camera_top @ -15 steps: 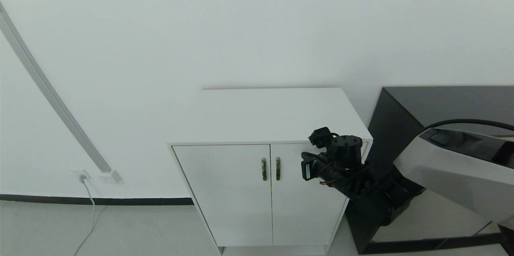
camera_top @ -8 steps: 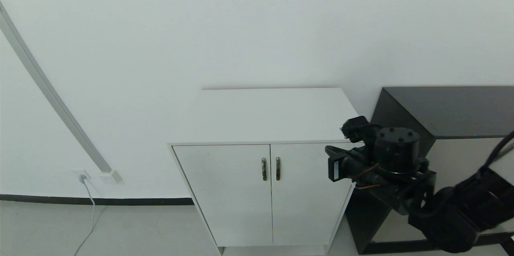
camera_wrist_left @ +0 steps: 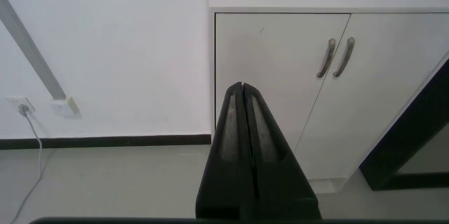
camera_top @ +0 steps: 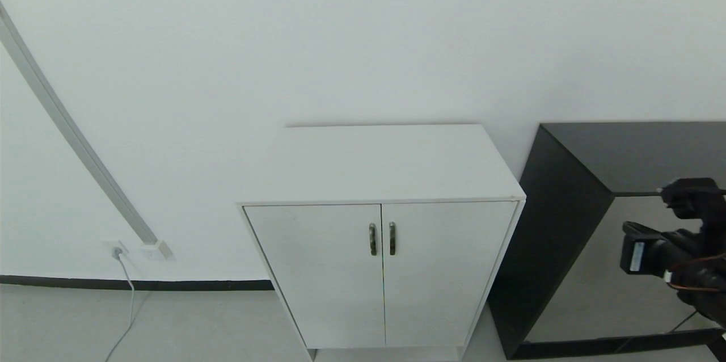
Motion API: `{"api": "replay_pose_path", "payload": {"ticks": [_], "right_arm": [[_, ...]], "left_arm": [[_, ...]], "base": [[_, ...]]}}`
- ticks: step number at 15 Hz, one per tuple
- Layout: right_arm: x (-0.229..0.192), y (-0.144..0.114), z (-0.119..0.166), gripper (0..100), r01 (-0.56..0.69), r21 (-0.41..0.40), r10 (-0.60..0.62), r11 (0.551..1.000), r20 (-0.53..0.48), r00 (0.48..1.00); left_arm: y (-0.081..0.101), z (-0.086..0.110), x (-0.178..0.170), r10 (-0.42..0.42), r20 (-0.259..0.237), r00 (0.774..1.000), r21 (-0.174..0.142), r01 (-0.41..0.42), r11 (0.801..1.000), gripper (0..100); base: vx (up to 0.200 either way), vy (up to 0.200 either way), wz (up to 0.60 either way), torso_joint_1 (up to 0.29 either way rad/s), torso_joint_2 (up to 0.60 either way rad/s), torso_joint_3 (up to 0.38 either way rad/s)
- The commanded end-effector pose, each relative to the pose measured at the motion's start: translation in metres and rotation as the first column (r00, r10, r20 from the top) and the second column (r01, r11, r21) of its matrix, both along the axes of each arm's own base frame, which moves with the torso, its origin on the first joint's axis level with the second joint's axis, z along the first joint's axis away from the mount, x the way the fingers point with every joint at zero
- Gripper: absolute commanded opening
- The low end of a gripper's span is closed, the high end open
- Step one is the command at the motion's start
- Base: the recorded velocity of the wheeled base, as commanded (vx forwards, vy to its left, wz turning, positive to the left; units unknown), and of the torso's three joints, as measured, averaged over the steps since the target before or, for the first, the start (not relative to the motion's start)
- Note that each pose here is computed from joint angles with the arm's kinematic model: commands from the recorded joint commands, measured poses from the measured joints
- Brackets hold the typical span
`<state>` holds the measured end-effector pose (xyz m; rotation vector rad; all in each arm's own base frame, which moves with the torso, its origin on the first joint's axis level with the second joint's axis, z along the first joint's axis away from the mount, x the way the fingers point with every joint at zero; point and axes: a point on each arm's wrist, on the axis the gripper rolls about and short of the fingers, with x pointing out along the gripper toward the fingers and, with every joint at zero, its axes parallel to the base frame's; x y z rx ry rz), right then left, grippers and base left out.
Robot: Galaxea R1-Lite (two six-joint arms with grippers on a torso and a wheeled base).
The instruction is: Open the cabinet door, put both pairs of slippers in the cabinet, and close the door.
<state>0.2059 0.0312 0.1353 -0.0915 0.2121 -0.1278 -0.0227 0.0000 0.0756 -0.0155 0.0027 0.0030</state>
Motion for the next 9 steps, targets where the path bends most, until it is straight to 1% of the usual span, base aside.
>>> {"api": "replay_pose_path", "payload": {"ticks": [1,2,4,6,9], "right_arm": [[-0.038,-0.019,0.005,0,0.015,-0.011,-0.015,1.000,0.044,0.999],[-0.057,-0.021,0.001,0,-0.021,-0.029,0.021,0.999,0.026,0.999],[-0.076,-0.022,-0.002,0,-0.035,-0.045,0.035,0.998,-0.006,0.999],[-0.092,-0.023,-0.005,0,-0.059,-0.043,0.058,0.997,-0.042,0.997],[-0.122,-0.026,-0.015,0,-0.090,-0.037,0.086,0.995,-0.106,0.991]], "left_arm": [[0.000,0.000,0.000,0.000,-0.002,1.000,-0.001,0.000,1.000,0],[0.000,0.000,0.000,0.000,0.000,1.000,-0.001,0.000,1.000,0],[0.000,0.000,0.000,0.000,0.000,1.000,-0.001,0.000,1.000,0],[0.000,0.000,0.000,0.000,0.000,1.000,-0.001,0.000,1.000,0],[0.000,0.000,0.000,0.000,0.000,1.000,-0.001,0.000,1.000,0]], "base": [[0.000,0.000,0.00,0.000,0.00,0.000],[0.000,0.000,0.00,0.000,0.00,0.000],[0.000,0.000,0.00,0.000,0.00,0.000],[0.000,0.000,0.00,0.000,0.00,0.000],[0.000,0.000,0.00,0.000,0.00,0.000]]}}
